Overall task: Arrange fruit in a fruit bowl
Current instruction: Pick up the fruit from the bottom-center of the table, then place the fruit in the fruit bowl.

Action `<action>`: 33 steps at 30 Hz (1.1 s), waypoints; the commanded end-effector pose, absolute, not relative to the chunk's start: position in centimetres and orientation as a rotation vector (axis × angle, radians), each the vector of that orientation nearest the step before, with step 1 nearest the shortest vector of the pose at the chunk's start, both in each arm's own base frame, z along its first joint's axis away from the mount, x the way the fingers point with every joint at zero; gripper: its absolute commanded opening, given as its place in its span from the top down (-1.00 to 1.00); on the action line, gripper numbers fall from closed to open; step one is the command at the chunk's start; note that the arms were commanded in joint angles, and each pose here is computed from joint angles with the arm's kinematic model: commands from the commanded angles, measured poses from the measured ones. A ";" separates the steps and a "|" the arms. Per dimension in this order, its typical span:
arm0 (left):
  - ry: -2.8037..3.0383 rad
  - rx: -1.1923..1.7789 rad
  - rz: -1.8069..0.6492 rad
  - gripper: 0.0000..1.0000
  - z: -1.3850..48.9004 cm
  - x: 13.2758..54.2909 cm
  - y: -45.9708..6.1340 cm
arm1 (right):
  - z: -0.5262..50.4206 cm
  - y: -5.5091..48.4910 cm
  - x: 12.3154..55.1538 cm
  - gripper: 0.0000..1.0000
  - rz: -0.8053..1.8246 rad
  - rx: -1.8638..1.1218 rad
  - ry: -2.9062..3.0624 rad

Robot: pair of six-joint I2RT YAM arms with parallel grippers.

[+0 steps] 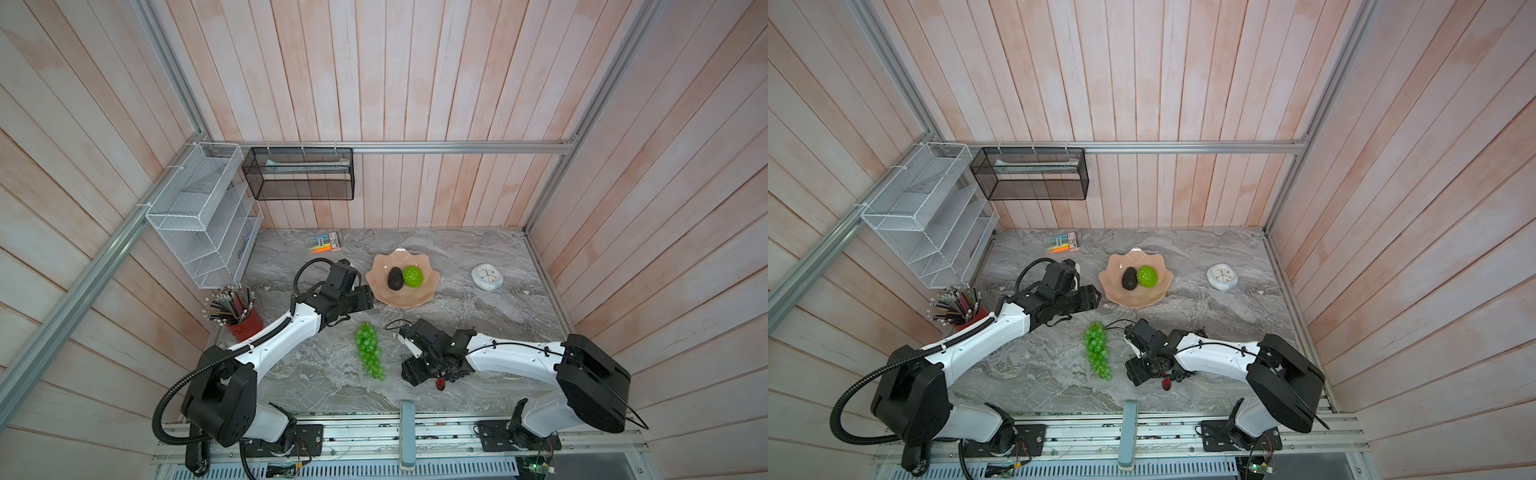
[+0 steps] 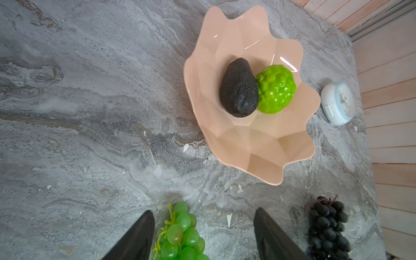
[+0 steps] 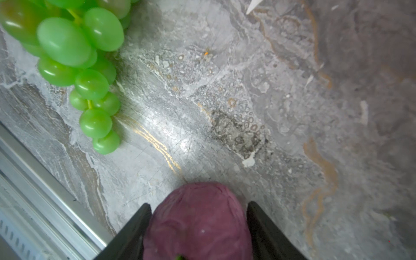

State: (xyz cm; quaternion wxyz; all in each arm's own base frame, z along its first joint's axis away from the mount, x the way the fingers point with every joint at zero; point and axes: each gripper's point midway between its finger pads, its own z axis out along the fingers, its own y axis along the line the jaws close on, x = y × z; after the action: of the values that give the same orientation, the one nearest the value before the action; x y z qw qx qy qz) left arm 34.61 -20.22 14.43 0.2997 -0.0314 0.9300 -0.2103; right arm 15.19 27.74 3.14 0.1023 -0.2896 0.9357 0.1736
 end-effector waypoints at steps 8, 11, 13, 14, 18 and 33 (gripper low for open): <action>2.463 -0.099 -0.520 -0.44 14.3 34.7 -19.4 | 5.2 27.6 16.6 -0.02 0.443 -0.855 2.704; 2.458 -0.126 -0.507 -0.43 14.4 34.6 -18.9 | 7.6 27.2 18.9 -0.02 0.432 -0.808 2.646; 2.455 -0.139 -0.507 -0.43 14.3 34.4 -18.7 | 9.5 26.7 21.6 -0.02 0.439 -0.728 2.595; 2.456 -0.148 -0.502 -0.43 14.2 34.2 -18.5 | 10.7 26.4 23.4 -0.01 0.435 -0.676 2.555; 2.463 -0.175 -0.500 -0.43 13.7 33.5 -18.0 | 13.8 25.3 29.8 -0.01 0.414 -0.535 2.406; 2.476 -0.174 -0.490 -0.43 13.8 32.8 -17.5 | 11.2 28.1 42.2 -0.02 0.442 -0.490 2.384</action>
State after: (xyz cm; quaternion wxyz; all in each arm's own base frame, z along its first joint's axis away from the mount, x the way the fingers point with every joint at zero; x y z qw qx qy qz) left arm 33.31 -18.35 13.49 0.2964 -0.0605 0.9333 -0.1936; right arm 41.56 26.52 11.45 0.3319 -0.1669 0.9163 0.1497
